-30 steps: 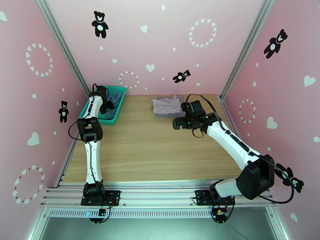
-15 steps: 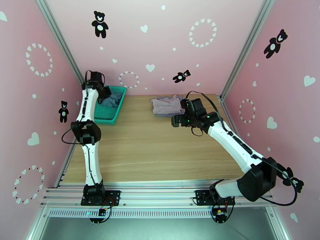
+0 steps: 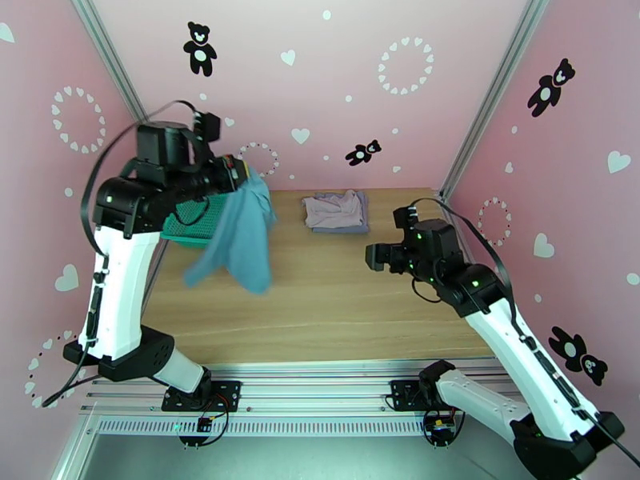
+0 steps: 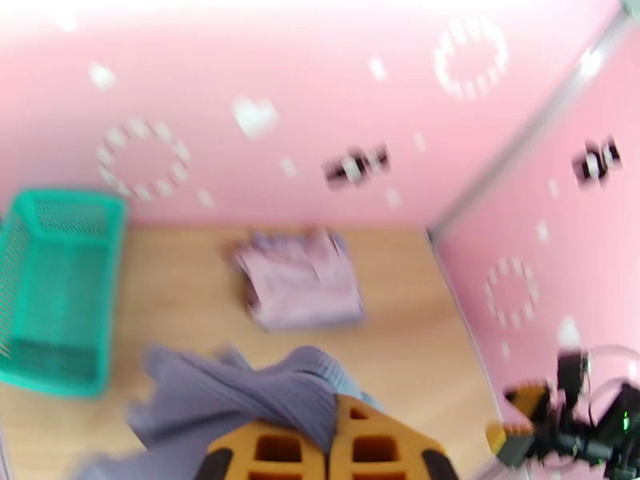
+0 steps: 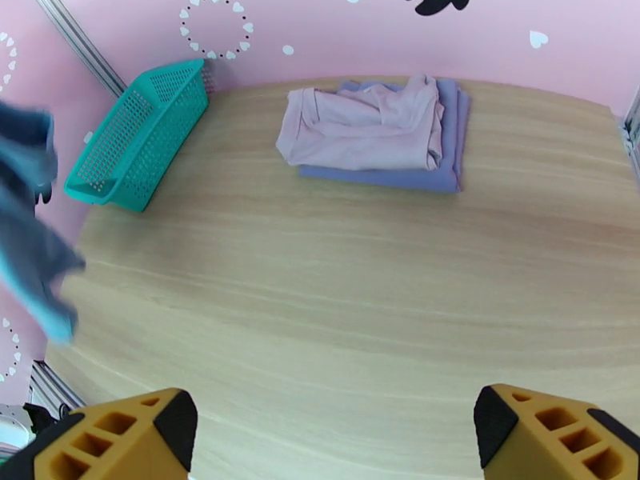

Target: Fold and stack the mixed laundry pile

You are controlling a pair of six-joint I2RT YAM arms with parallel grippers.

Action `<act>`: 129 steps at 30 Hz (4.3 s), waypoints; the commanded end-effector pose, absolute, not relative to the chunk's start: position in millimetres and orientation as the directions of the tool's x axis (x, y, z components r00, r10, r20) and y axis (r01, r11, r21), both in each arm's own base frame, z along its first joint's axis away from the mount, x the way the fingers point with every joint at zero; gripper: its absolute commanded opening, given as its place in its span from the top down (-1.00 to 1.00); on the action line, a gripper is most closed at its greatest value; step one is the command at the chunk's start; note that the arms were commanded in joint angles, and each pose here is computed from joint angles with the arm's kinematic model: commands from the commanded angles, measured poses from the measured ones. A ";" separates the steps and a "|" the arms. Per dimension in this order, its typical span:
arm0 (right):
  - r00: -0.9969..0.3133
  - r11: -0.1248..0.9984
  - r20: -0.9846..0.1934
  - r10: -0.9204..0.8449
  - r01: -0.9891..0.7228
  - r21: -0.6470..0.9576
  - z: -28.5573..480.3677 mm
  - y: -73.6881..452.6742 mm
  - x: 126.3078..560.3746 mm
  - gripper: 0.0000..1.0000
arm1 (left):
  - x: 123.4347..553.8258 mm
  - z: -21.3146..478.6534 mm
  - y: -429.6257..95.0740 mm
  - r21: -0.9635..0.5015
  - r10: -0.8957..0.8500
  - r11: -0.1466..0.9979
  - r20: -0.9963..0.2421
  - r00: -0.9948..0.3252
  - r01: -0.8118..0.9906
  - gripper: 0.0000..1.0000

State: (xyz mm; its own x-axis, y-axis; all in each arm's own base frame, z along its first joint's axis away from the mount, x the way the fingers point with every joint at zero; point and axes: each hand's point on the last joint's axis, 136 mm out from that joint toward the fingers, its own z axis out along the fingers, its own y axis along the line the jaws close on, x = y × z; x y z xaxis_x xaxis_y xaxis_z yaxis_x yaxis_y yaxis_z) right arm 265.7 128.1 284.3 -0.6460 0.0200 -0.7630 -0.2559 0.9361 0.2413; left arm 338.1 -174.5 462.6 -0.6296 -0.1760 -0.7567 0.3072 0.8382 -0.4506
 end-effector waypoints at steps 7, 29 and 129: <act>-0.709 0.877 -0.703 -0.056 -0.371 0.305 242.7 142.2 227.4 -0.91 | 321.9 388.9 -207.0 -0.447 -0.136 0.860 -0.666 -0.734 0.246 1.00; -0.880 0.843 -0.436 -0.190 -0.373 0.386 131.0 258.0 288.8 -0.40 | 228.2 145.7 -203.3 -0.321 -0.140 0.946 -0.315 -0.939 -0.033 -0.95; -0.540 0.957 -0.842 0.011 -0.239 0.165 420.3 96.7 247.4 1.00 | 294.6 408.7 -89.5 -0.516 -0.467 0.846 -0.595 -0.654 -0.135 1.00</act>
